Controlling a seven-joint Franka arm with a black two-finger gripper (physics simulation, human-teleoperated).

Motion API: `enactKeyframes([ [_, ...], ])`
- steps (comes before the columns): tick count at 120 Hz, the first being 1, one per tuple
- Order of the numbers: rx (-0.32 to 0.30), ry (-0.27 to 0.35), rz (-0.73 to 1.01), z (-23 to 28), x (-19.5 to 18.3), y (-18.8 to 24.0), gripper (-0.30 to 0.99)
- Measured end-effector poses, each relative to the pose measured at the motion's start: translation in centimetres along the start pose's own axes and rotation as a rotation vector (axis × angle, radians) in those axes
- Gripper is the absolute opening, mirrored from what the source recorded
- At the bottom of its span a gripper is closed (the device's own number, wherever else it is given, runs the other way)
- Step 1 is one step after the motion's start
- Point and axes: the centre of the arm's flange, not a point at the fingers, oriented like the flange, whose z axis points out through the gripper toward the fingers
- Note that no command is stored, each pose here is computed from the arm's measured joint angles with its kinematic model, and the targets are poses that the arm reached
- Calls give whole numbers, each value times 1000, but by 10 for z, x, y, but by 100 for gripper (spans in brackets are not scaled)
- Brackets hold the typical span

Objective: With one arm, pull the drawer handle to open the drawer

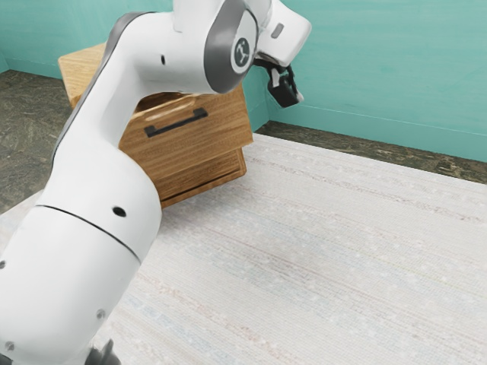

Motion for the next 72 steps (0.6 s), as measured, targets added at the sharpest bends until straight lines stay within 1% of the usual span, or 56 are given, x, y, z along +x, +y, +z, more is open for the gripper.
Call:
enactKeyframes([
  [9, 25, -50, 16, -16, -2, -3, 69],
  [15, 33, -37, 7, -62, -12, -11, 69],
  [21, -8, 6, 18, -119, -24, -5, 69],
  [26, -63, 54, 49, -158, -38, 2, 69],
  [30, -110, 92, 76, -178, -53, 3, 69],
  [34, -160, 123, 99, -186, -70, 1, 69],
  [36, -182, 126, 102, -185, -80, -2, 69],
  [40, -210, 95, 92, -177, -103, -11, 69],
  [45, -227, 23, 65, -168, -131, -20, 69],
  [50, -243, -39, 56, -165, -141, -19, 69],
  [62, -272, -161, 67, -167, -119, 5, 69],
  [66, -288, -176, 74, -168, -108, 16, 69],
  [72, -318, -179, 93, -171, -90, 32, 69],
])
